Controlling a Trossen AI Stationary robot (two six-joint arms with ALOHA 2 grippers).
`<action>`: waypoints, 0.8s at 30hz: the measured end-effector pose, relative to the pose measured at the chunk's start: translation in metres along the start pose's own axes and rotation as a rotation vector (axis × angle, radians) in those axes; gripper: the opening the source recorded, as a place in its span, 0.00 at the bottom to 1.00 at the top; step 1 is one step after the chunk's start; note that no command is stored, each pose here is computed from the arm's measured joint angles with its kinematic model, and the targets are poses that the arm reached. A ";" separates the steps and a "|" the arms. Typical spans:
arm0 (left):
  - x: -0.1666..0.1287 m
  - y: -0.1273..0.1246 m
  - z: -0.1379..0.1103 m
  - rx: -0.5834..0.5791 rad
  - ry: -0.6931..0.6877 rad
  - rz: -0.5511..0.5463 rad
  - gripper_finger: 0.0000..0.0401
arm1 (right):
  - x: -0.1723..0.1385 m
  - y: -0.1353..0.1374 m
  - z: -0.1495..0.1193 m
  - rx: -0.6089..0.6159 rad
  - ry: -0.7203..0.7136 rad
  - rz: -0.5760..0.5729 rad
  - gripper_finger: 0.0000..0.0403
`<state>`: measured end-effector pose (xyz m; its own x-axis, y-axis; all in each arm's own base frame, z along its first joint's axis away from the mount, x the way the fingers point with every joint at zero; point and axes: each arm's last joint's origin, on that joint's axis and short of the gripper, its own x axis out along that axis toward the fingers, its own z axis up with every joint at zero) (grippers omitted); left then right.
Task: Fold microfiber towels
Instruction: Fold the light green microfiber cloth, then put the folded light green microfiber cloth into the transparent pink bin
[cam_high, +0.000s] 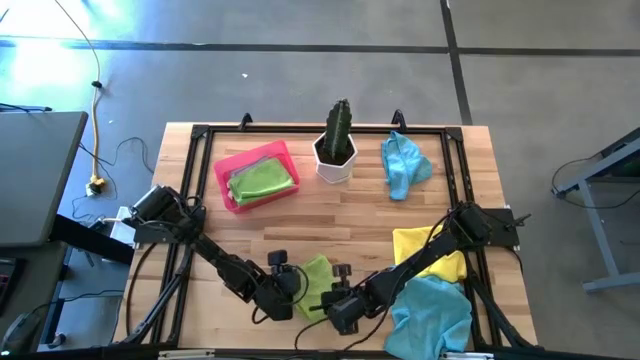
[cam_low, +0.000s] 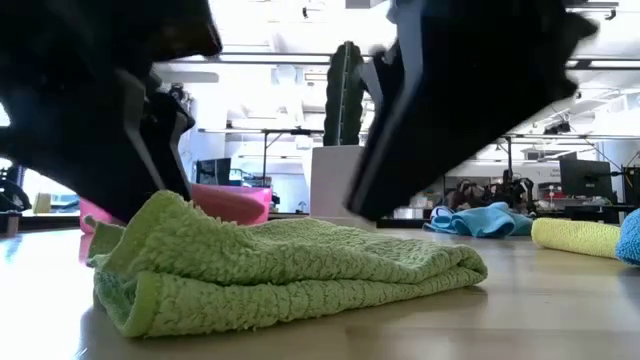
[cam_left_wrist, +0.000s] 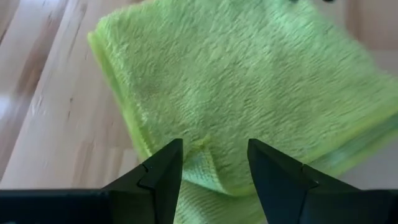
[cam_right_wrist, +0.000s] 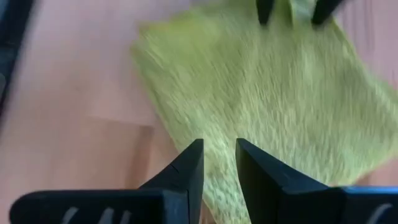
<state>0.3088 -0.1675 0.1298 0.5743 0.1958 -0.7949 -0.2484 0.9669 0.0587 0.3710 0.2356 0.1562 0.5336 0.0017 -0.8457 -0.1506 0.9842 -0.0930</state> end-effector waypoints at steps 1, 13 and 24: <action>-0.002 -0.002 0.002 -0.001 -0.009 -0.004 0.43 | -0.002 0.002 0.003 -0.028 -0.009 0.010 0.22; -0.029 -0.046 0.015 0.166 -0.141 -0.144 0.43 | -0.014 0.019 -0.013 -0.201 0.091 -0.038 0.22; 0.007 -0.065 0.000 0.254 -0.232 -0.118 0.43 | -0.019 0.020 -0.029 -0.230 0.222 -0.082 0.22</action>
<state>0.3291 -0.2288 0.1203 0.7562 0.0844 -0.6489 0.0147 0.9892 0.1458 0.3337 0.2503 0.1551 0.3613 -0.1394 -0.9220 -0.3117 0.9138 -0.2603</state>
